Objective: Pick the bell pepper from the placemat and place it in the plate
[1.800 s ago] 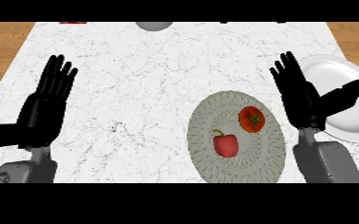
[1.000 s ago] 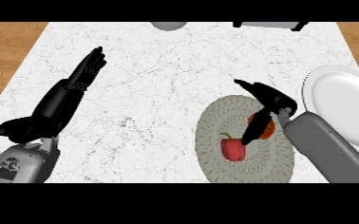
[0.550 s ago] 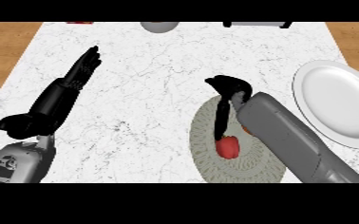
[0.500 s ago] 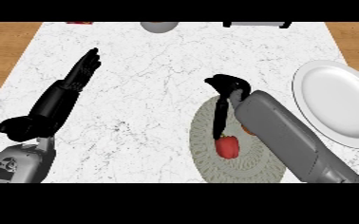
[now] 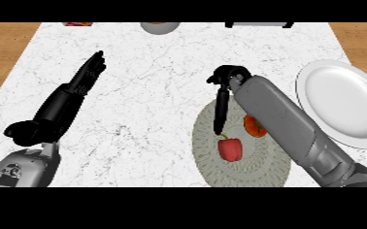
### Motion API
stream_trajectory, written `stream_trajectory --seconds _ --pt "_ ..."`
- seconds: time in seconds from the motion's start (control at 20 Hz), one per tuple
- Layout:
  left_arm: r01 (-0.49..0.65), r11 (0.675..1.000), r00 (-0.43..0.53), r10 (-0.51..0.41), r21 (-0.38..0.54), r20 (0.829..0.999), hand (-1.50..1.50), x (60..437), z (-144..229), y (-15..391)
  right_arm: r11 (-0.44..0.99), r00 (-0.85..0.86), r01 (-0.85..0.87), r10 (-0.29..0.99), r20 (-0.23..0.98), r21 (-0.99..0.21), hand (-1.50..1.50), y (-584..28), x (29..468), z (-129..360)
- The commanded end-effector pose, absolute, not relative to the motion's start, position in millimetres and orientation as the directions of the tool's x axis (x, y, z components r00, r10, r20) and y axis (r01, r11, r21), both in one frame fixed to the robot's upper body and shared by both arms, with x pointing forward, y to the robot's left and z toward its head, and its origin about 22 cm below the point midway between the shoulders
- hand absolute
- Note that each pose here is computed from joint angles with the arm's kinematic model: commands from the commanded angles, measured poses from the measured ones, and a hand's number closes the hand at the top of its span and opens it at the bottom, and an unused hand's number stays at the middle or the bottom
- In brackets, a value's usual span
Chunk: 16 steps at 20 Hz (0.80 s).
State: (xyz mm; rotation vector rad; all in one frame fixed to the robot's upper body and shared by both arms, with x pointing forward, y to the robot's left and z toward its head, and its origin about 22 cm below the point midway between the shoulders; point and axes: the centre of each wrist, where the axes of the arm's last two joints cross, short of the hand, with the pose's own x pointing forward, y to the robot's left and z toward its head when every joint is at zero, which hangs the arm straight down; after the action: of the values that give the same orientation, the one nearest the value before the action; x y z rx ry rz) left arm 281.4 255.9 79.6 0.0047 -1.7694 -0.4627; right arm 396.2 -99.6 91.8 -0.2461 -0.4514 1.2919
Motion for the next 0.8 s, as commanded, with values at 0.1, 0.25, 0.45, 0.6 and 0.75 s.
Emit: stream_trajectory --seconds 0.1,0.25,0.45,0.6,0.75 --pt "0.233 0.918 -0.256 -0.260 0.320 0.931 0.00 286 81 257 0.200 0.232 -0.903 0.972 -0.039 -0.381 -1.50 -104 414 95" --pt "0.243 0.918 -0.258 -0.249 0.312 0.934 0.00 274 77 267 0.232 0.269 -0.894 0.962 -0.045 -0.383 -1.50 -120 425 115" --pt "0.226 0.926 -0.247 -0.246 0.302 0.937 0.00 274 84 266 0.261 0.277 -0.899 0.961 0.004 -0.352 -1.50 -127 430 105" --pt "0.224 0.922 -0.259 -0.256 0.316 0.931 0.00 274 79 259 0.236 0.255 -0.922 0.967 -0.025 -0.306 -1.50 -109 428 98" --pt "0.231 0.915 -0.280 -0.262 0.330 0.923 0.00 265 95 260 0.231 0.248 -0.926 0.969 -0.018 -0.297 -1.50 -121 426 80"
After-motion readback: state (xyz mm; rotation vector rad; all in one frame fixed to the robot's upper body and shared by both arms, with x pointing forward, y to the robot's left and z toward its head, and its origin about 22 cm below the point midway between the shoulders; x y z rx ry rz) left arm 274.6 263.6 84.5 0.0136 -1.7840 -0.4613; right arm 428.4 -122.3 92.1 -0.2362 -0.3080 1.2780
